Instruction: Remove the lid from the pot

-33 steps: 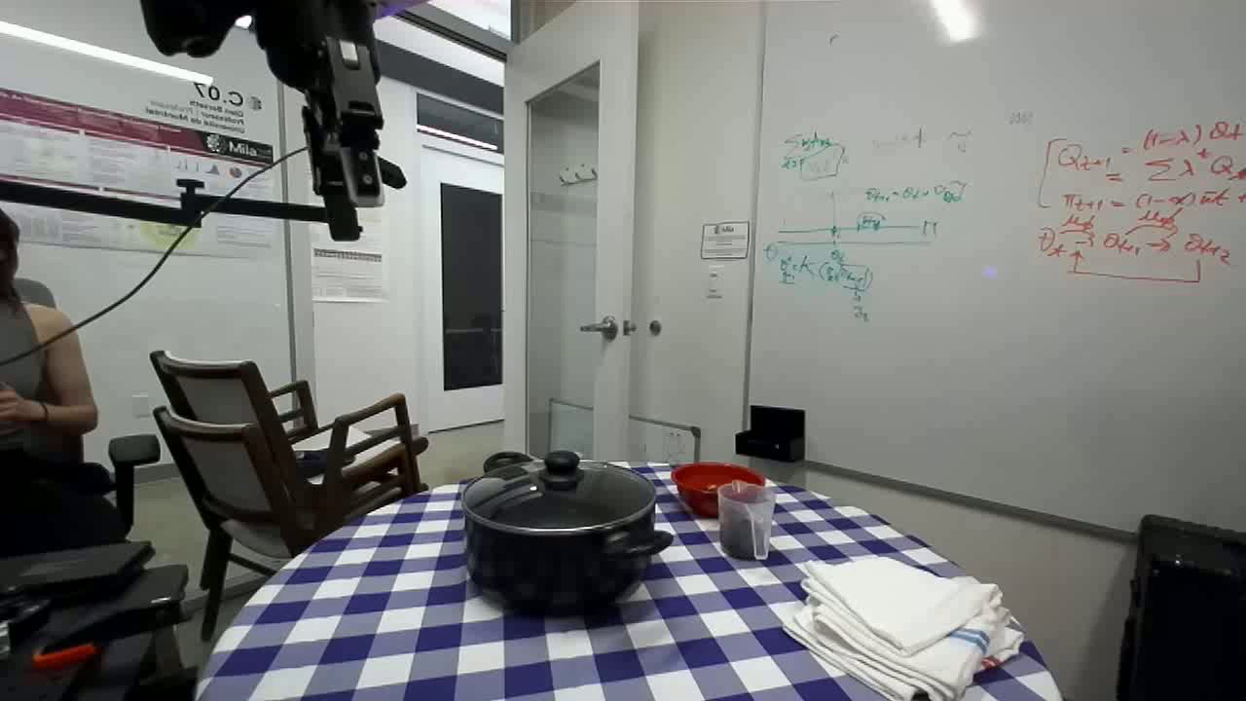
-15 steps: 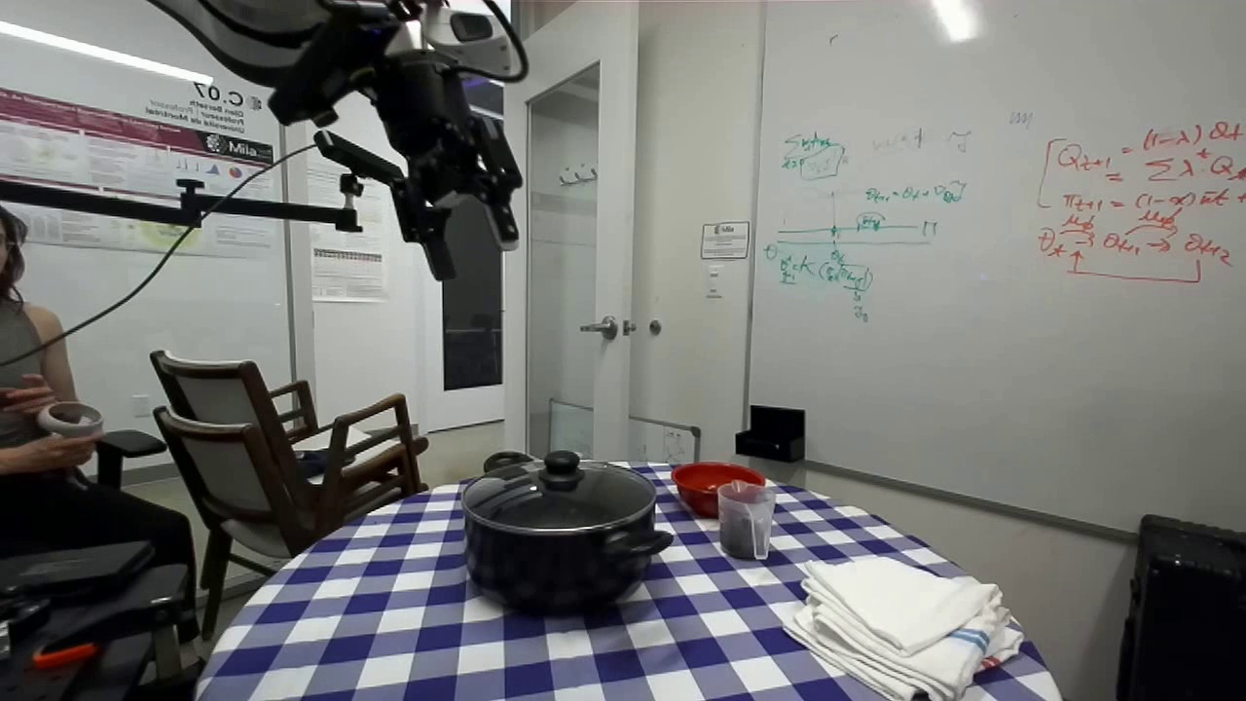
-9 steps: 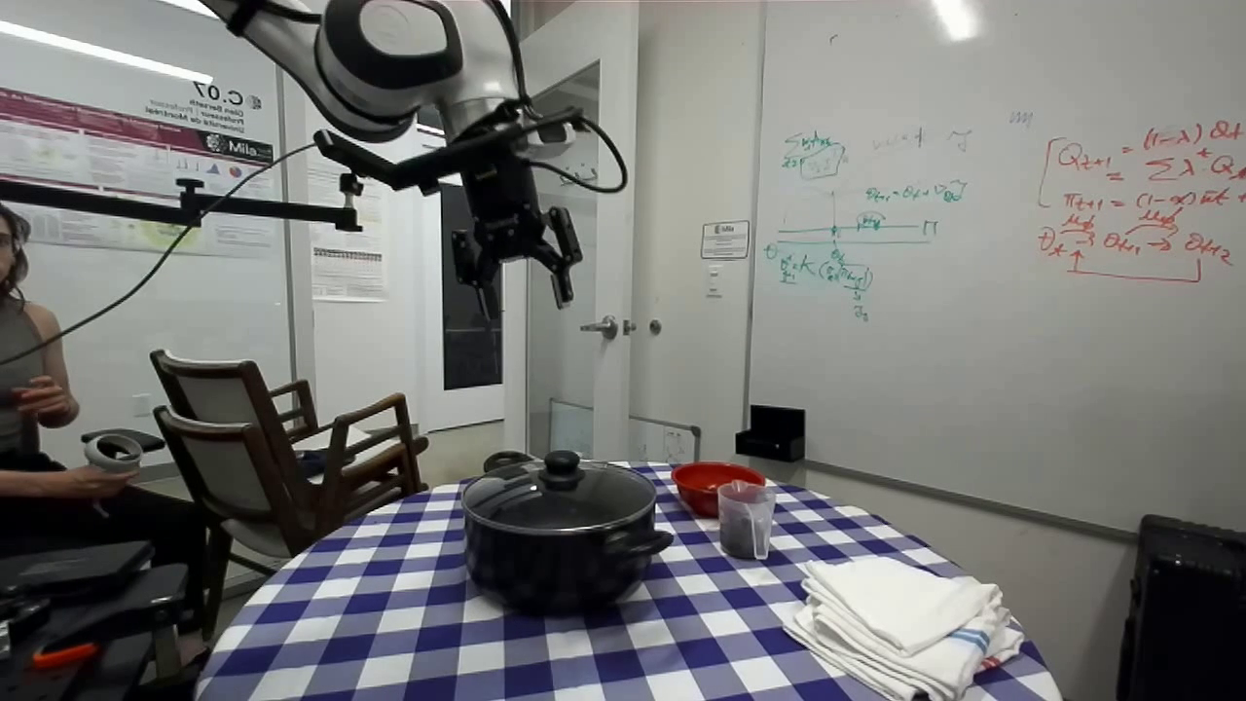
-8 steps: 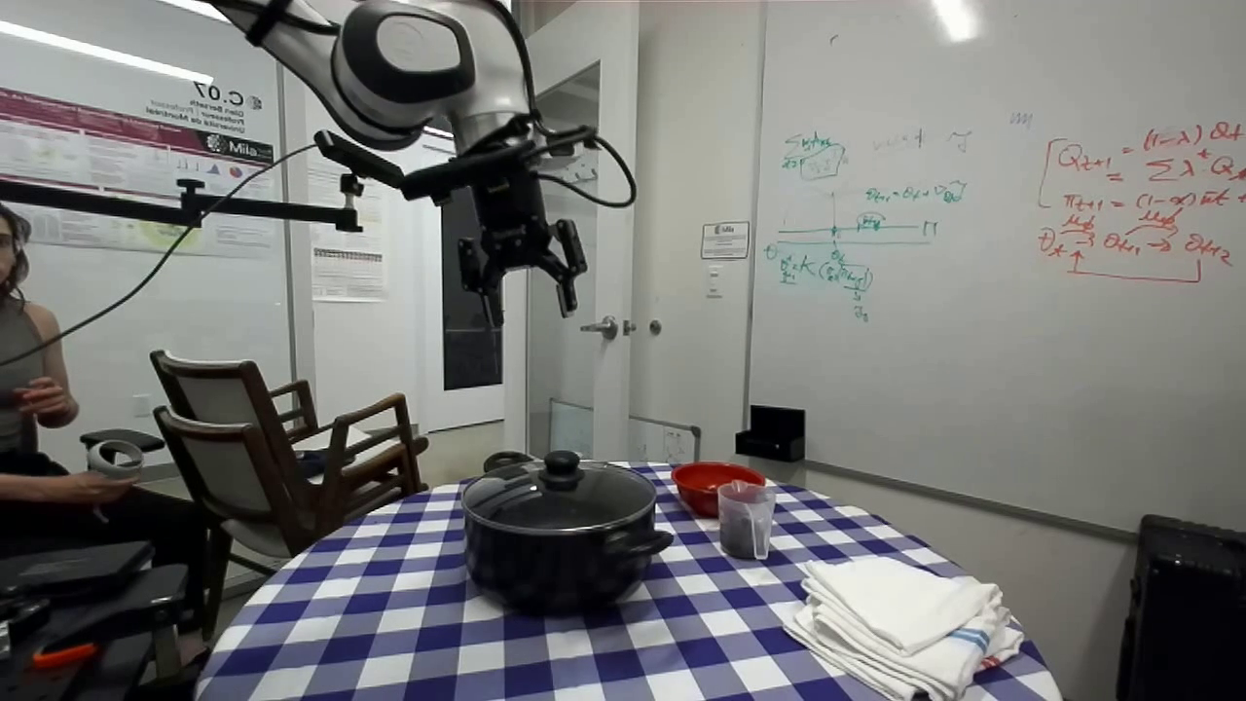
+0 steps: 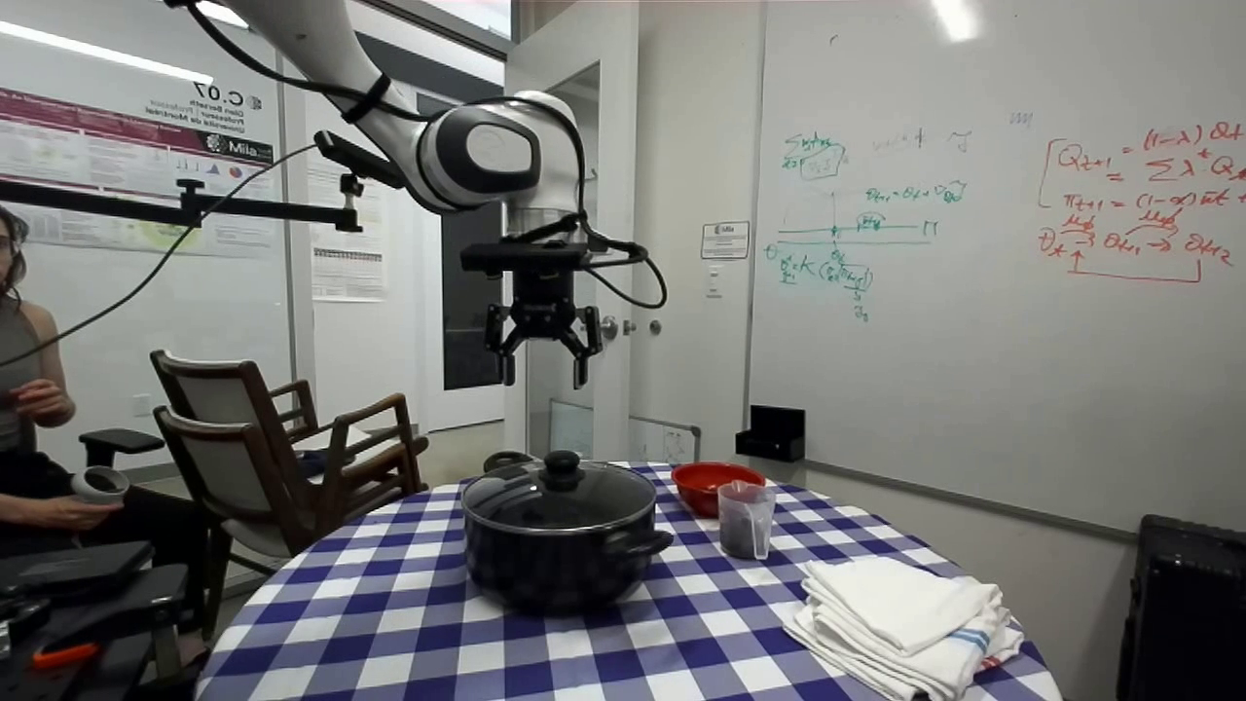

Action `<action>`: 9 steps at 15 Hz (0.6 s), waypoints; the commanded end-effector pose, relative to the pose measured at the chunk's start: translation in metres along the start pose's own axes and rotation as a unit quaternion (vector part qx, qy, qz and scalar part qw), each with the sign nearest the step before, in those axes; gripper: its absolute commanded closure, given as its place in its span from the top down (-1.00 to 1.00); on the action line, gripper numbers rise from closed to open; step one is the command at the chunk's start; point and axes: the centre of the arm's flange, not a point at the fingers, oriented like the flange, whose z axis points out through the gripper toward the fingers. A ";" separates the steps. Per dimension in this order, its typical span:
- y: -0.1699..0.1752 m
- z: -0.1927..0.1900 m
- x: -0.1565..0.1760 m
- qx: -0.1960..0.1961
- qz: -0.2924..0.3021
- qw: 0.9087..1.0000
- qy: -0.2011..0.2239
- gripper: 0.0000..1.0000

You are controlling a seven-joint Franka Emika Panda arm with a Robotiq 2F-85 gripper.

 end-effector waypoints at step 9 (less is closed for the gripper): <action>0.015 0.045 0.014 0.013 0.027 0.999 -0.032 1.00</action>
